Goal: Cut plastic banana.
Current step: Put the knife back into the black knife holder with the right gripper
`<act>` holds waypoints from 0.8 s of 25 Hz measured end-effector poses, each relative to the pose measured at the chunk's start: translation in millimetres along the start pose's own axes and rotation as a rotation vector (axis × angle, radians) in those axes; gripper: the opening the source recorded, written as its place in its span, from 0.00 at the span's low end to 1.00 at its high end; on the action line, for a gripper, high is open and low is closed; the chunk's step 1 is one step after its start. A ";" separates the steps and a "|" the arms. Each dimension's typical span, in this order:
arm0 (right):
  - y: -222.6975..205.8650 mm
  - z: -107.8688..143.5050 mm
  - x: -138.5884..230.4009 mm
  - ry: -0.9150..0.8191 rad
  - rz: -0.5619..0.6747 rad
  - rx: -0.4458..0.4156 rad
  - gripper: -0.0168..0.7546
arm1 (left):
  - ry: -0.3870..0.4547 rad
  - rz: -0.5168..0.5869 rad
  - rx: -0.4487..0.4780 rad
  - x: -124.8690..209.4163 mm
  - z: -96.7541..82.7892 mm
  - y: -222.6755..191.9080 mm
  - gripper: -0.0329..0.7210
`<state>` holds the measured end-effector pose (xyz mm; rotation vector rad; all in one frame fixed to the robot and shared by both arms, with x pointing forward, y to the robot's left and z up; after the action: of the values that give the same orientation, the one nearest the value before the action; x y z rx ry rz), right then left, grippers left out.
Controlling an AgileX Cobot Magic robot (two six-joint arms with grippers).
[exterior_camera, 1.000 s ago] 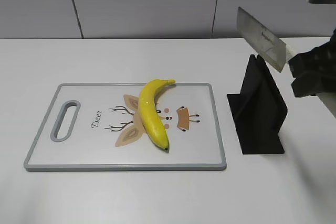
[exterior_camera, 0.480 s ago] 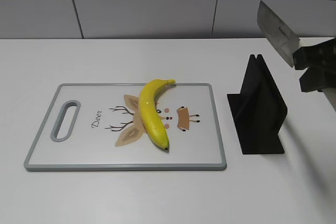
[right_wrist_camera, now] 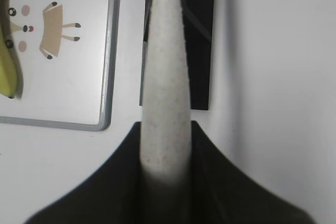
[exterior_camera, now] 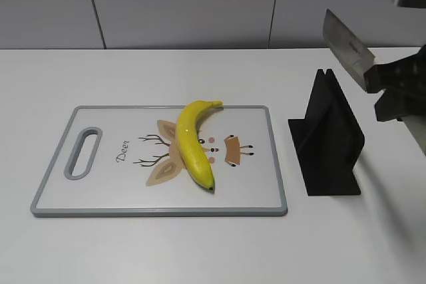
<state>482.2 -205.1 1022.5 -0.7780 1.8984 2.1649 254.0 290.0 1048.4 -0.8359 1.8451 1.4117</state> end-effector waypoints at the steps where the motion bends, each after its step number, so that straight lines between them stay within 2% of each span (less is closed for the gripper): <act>1: -0.8 0.2 -0.3 -0.002 -0.004 -0.002 0.25 | 0.000 0.001 0.001 4.0 0.7 -0.3 0.81; 4: -3.2 0.1 2.1 -0.003 -0.001 -0.003 0.25 | 0.001 0.002 0.007 14.8 2.2 -2.0 0.81; 10: -16.4 -1.1 19.5 -0.014 0.039 -0.004 0.25 | 0.003 -0.009 0.011 15.7 2.1 -0.9 0.80; 14: -21.6 0.0 22.7 -0.032 0.021 -0.019 0.25 | 0.007 -0.062 0.021 11.2 1.7 -7.8 0.80; 20: -22.5 1.0 21.3 -0.045 0.002 -0.028 0.25 | 0.010 -0.073 0.026 10.8 1.6 -10.7 0.78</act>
<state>473.8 -204.6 992.6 -0.7266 1.8516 2.1957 256.6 288.2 1033.4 -0.8896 1.8177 1.3384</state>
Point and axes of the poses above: a point on each arm's last joint axis where the gripper is mounted, y pointing back along that axis away from the gripper, z along the wrist's bending axis when the last joint is at zero, x = y × z, the point moved 3 cm from there along -y, pointing out along that axis toward the gripper, and after that the axes turned 15 degrees about y, right-handed, at the moved point
